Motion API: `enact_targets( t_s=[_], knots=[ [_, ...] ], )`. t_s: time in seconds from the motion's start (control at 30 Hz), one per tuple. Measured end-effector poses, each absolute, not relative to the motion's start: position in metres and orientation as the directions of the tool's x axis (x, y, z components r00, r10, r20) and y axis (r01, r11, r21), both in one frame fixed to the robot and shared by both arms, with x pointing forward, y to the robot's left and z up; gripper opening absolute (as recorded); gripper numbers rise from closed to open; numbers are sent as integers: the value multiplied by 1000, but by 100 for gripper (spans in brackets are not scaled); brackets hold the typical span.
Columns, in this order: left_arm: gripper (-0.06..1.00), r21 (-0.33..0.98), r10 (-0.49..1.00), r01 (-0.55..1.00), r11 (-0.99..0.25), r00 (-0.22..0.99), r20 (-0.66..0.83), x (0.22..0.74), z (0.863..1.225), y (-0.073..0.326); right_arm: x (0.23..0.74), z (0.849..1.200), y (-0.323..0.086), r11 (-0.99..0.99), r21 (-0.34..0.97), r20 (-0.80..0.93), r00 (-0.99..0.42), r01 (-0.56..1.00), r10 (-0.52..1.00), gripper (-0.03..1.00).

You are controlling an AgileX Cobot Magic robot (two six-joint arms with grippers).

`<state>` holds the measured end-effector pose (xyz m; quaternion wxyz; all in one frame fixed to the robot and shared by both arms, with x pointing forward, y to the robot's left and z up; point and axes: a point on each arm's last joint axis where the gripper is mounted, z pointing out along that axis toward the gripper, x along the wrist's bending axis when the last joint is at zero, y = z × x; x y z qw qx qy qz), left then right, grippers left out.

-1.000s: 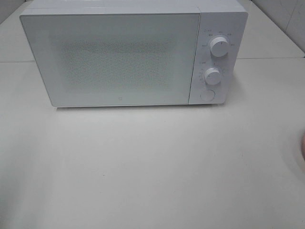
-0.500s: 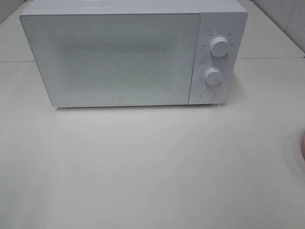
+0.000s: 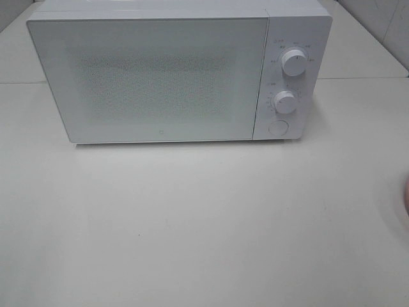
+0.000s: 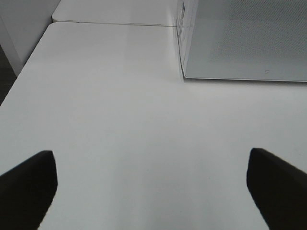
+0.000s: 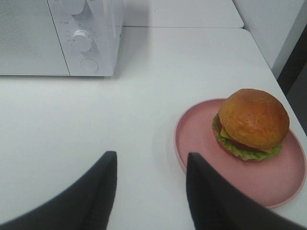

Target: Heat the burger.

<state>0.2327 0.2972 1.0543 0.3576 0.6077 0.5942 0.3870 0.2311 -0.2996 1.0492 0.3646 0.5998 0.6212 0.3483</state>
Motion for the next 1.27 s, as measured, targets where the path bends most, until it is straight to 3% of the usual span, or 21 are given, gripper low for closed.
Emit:
enact_targets(
  t_s=[1.27],
  knots=[
    [100, 895, 999, 444, -36, -7, 44, 233, 1054, 297, 231, 1049, -300, 38, 870, -35, -15, 491, 999, 45]
  ],
)
